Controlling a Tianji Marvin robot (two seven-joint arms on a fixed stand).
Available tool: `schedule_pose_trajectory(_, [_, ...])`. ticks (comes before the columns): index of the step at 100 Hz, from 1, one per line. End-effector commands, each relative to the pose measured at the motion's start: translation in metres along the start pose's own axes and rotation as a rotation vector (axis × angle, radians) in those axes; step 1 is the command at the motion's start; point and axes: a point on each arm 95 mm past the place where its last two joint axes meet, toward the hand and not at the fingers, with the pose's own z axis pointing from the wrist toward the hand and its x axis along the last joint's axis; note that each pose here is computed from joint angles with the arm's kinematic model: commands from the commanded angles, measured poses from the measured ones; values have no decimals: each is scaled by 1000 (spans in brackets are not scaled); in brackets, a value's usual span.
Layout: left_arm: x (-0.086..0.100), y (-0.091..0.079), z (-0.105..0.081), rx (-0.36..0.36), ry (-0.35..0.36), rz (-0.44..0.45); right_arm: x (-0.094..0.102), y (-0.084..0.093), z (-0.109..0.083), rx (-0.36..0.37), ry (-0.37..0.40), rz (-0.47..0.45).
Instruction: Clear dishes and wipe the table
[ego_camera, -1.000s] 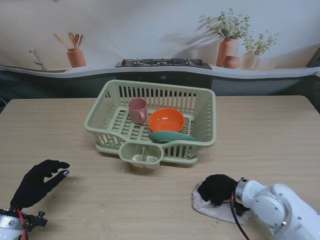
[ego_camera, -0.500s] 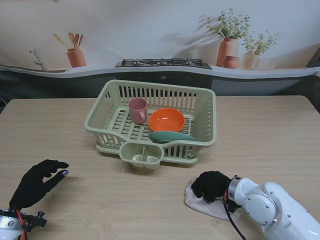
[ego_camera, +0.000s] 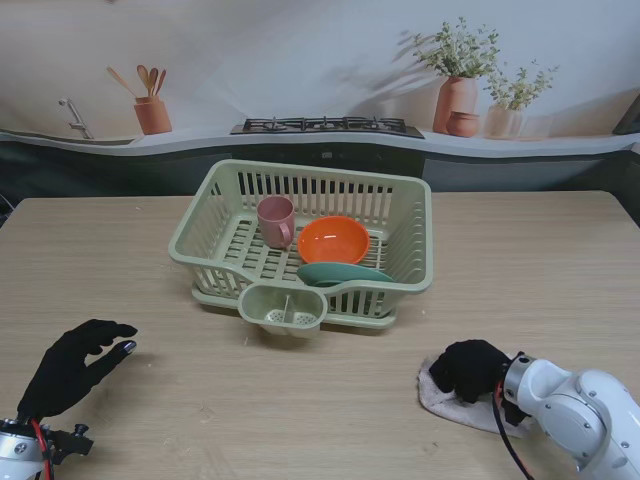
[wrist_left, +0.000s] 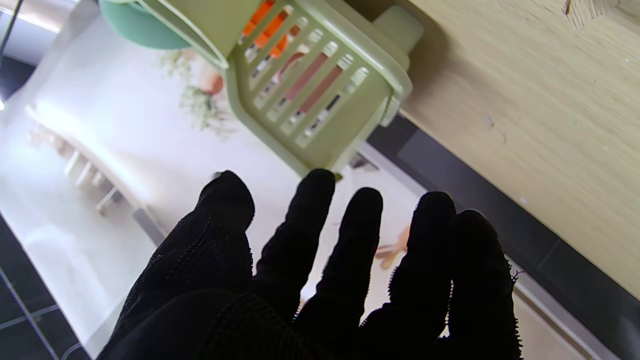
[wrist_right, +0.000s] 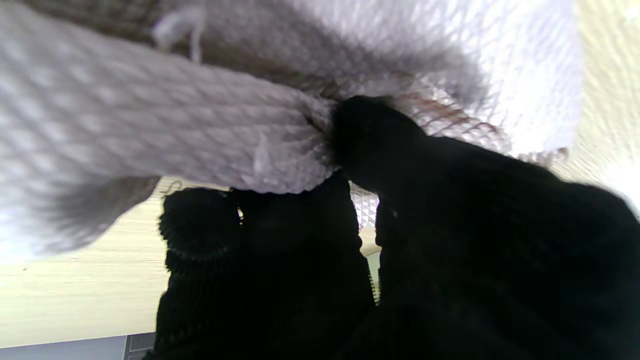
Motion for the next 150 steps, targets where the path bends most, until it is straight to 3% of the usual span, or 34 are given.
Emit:
schedule_pose_trajectory(1, [2, 3, -1, -12, 0, -9, 4, -31, 1, 89, 8, 34])
schedule_pose_trajectory(48, [2, 3, 0, -27, -5, -14, 85, -19, 48, 118, 199, 122])
schedule_pose_trajectory(69, [1, 3, 1, -27, -5, -13, 101, -16, 63, 99, 213, 145])
schedule_pose_trajectory(87, [1, 3, 2, -28, -6, -13, 92, -20, 58, 96, 183, 125])
schedule_pose_trajectory(134, [1, 3, 2, -25, 1, -12, 28, -33, 11, 80, 17, 4])
schedule_pose_trajectory(150, [1, 3, 1, -21, 1, -9, 24, -32, 9, 65, -2, 0])
